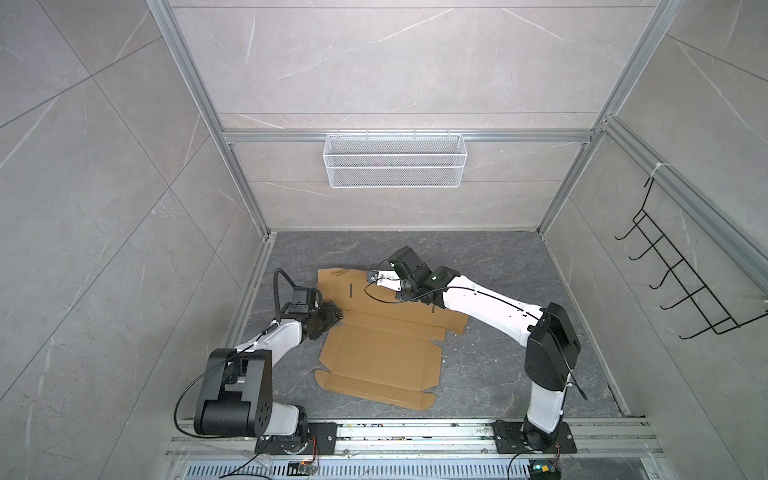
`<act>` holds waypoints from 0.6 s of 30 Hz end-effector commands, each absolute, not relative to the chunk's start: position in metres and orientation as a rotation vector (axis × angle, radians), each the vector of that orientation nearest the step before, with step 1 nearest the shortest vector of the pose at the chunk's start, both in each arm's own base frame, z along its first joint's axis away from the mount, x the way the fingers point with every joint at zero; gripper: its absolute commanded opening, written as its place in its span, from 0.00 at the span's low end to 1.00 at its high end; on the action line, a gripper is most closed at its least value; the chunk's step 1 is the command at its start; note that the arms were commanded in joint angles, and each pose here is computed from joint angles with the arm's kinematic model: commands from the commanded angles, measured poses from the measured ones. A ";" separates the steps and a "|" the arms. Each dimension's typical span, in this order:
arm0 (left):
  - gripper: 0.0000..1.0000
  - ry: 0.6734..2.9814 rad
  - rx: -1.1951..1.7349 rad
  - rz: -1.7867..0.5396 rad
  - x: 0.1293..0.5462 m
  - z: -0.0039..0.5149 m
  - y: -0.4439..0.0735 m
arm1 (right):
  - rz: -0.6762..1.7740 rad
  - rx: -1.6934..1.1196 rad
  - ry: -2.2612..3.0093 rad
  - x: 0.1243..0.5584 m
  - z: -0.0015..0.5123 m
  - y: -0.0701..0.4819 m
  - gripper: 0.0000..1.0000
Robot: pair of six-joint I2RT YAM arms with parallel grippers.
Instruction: Fold the paper box
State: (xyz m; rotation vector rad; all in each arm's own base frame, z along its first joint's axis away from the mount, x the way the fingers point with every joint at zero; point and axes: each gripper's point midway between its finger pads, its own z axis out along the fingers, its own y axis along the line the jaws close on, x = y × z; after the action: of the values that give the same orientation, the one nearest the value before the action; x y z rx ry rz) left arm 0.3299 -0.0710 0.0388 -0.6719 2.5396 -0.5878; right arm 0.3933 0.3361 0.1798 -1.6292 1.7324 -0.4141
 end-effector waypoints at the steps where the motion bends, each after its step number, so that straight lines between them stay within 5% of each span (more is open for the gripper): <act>1: 0.76 2.487 -0.634 -0.566 0.348 0.036 -0.069 | -0.409 -1.651 1.740 0.394 0.177 0.338 0.00; 18: 0.72 2.502 -0.534 -0.709 0.348 0.046 -0.099 | -0.418 -1.640 1.742 0.394 0.178 0.335 0.00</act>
State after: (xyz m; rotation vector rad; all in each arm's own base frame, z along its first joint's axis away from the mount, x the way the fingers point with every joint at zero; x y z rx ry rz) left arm 0.3525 -0.0866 0.0378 -0.5900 2.4791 -0.6488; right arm 0.3951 0.3327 0.1795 -1.6257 1.7404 -0.4260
